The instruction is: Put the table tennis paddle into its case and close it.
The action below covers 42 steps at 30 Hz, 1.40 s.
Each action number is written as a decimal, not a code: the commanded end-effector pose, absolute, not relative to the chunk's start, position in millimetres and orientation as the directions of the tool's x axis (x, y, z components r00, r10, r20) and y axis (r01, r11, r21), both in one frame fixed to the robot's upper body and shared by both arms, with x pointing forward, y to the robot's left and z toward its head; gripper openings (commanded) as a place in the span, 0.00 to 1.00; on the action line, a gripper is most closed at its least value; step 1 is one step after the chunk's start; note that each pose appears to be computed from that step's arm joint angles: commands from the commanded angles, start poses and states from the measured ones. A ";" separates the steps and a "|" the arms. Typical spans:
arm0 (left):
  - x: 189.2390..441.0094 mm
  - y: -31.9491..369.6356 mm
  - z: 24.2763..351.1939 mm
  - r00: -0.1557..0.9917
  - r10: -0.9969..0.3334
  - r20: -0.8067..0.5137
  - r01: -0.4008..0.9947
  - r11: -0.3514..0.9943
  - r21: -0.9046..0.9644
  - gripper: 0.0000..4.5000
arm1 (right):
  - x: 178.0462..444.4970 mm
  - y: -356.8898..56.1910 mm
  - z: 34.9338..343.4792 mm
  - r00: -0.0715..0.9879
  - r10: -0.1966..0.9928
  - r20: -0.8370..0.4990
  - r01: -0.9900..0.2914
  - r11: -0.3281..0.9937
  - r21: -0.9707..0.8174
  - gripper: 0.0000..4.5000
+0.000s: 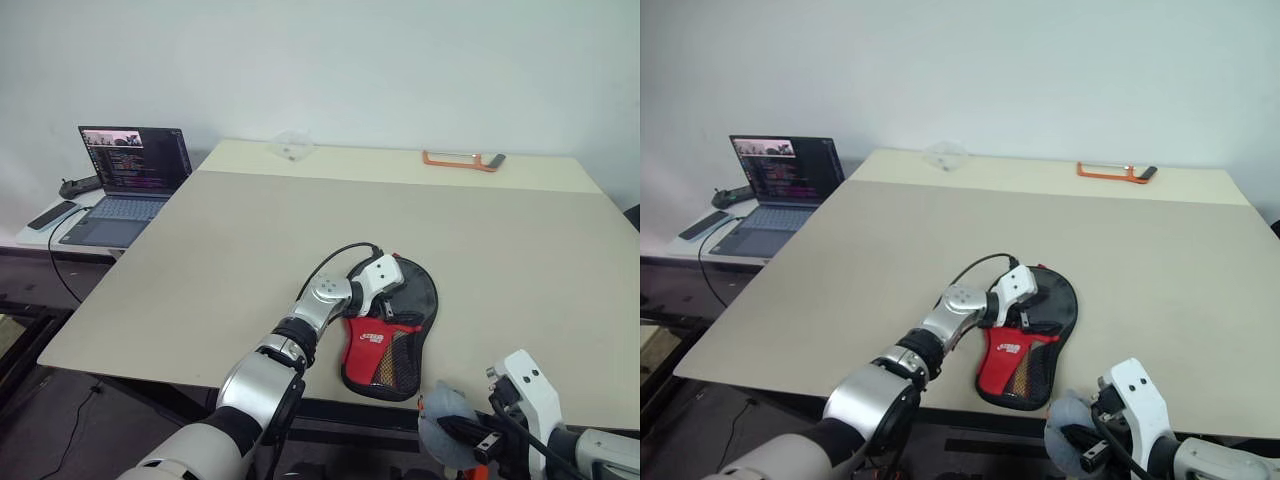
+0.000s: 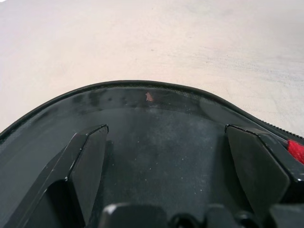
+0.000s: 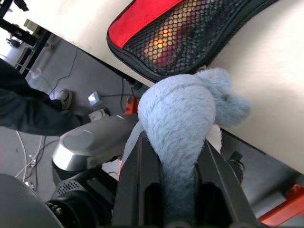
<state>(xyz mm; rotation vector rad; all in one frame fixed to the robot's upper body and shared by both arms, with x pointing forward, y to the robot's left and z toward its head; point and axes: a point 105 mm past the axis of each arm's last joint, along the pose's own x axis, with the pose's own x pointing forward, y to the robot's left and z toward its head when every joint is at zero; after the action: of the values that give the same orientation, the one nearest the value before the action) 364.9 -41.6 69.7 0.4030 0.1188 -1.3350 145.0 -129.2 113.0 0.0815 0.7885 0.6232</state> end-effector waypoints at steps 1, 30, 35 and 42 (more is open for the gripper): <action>344.8 -32.2 20.4 0.181 -0.872 -0.455 0.983 0.143 0.118 0.96 | 148.4 -126.9 117.8 0.586 0.527 -0.616 -0.475 0.839 0.266 0.13; 370.1 28.1 52.6 0.362 -0.896 -0.258 0.932 0.339 0.129 0.96 | 274.6 -161.6 160.3 0.780 0.527 -0.336 -0.574 0.818 -0.049 1.00; 382.0 48.0 82.6 0.438 -0.883 -0.171 0.897 0.418 0.141 0.96 | 310.7 -170.7 156.7 0.844 0.498 -0.198 -0.523 0.846 -0.103 1.00; 393.1 97.3 132.0 0.592 -0.805 -0.051 0.794 0.571 0.210 0.96 | 349.5 -171.8 152.4 0.843 0.534 -0.063 -0.538 0.836 -0.105 1.00</action>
<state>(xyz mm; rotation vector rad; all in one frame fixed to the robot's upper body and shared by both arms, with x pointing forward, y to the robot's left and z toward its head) 388.0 84.7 101.4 0.2292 0.0458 -1.0008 343.5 -171.2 139.1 -0.0989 0.1093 0.5483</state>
